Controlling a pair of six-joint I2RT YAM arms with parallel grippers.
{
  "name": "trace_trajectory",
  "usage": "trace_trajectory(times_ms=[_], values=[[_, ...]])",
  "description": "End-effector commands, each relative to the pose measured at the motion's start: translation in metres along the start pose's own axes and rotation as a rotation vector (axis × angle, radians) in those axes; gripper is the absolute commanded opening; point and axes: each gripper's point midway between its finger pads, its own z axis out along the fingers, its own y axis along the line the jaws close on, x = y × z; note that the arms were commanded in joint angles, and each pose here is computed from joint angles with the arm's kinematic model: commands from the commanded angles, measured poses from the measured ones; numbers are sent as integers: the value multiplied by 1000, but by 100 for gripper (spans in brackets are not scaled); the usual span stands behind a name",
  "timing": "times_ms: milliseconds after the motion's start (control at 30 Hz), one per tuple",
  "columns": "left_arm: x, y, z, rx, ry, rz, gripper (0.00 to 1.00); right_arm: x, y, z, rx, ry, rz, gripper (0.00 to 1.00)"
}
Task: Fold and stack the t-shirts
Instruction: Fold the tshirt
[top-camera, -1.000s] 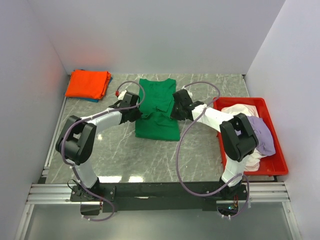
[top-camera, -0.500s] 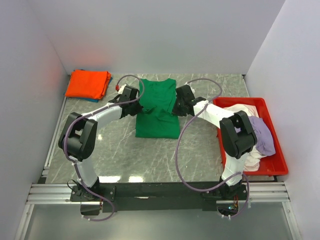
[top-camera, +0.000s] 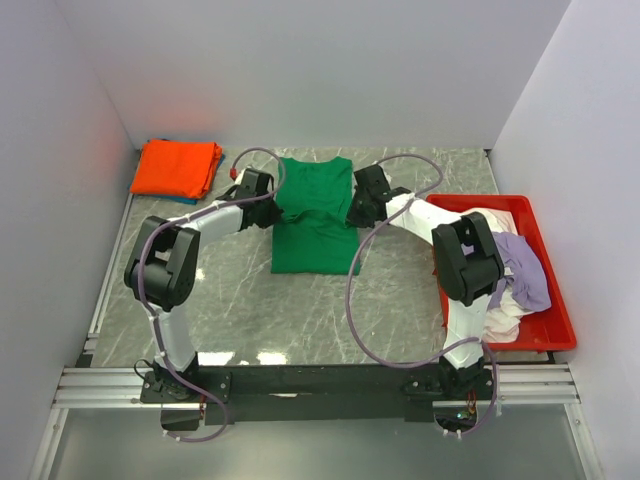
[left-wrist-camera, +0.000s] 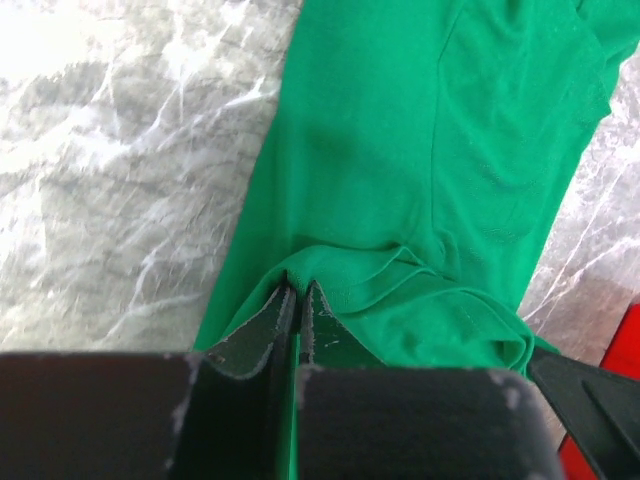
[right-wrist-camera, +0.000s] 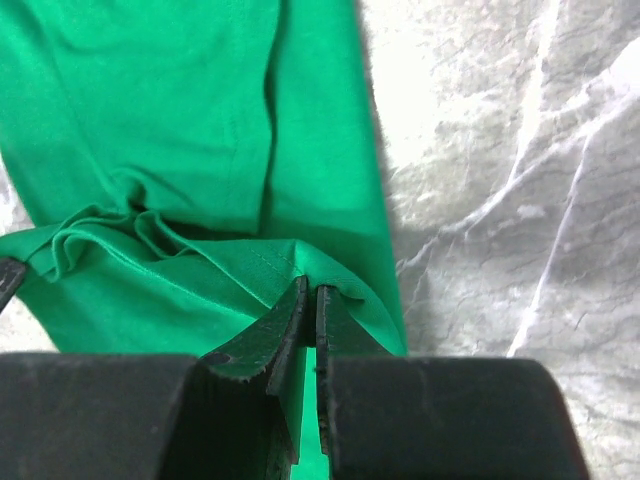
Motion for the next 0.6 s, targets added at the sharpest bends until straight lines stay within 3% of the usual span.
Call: trace_trajectory(times_ms=[0,167,200,267,300,367,433,567], values=[[-22,-30,-2,117,-42,40,9,-25,10,-4,-36,-52,1,0],[-32,-32,-3,135,-44,44,18,-38,7,-3,-30,-65,-8,0],[-33,-31,-4,138,-46,45,24,-39,6,-3,-25,-65,-13,1],[-38,-35,-8,169,-42,48,34,-43,4,-4,-32,-65,-10,15],[-39,-36,-10,174,-42,56,44,-45,5,-6,-40,-65,-10,30],[-44,-39,-18,182,-58,61,53,-48,4,-12,-37,-72,-13,41],[-50,-46,-32,211,-78,57,59,-54,8,-24,-48,-93,-23,51],[-38,-45,-51,223,-72,45,58,-50,11,-42,-61,-107,-44,55]])
